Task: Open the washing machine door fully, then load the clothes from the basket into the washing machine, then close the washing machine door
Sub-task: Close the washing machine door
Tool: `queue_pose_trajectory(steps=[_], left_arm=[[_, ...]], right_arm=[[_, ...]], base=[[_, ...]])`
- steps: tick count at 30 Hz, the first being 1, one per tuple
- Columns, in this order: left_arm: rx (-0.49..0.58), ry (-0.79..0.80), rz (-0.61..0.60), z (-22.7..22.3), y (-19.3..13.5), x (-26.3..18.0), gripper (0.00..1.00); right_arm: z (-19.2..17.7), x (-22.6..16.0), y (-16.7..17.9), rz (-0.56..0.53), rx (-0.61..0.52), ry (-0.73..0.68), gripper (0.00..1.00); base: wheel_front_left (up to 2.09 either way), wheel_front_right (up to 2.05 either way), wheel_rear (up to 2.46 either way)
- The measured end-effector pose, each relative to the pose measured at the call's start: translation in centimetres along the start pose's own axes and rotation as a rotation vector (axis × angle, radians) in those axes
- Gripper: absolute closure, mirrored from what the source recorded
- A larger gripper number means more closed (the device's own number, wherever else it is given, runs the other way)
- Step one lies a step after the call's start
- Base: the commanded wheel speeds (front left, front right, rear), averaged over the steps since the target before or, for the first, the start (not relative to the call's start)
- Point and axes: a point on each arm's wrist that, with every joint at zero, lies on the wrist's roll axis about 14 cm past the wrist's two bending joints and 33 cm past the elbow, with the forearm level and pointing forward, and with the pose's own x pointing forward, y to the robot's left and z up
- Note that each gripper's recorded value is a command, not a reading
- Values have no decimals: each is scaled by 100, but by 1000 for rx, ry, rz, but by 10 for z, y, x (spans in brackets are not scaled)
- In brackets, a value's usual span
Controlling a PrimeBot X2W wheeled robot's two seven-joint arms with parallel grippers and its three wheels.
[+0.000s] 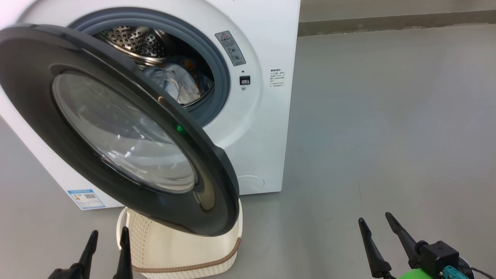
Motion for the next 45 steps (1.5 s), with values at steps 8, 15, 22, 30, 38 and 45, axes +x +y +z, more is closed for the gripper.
queue_pose_trajectory(steps=[8, 15, 22, 30, 38, 45], left_arm=[[-18, -4, 7, 1, 1, -10, 0], [-21, 3, 10, -1, 1, -15, 0], [-22, 6, 12, -2, 2, -15, 0], [-22, 6, 11, -2, 1, -15, 0], [-25, 8, 11, -3, 1, -15, 0], [-28, 9, 14, -3, 2, -15, 0]], right_arm=[[-6, -6, -1, -7, 4, 17, 0], [-7, -7, 0, -7, 6, 21, 0], [-8, -7, 0, -8, 7, 24, 0], [-8, -7, 0, -9, 9, 24, 0], [-8, -7, 0, -9, 9, 24, 89], [-8, -7, 0, -8, 9, 24, 100]], base=[[0, 0, 0], [0, 0, 0], [0, 0, 0], [0, 0, 0], [0, 0, 0], [0, 0, 0]])
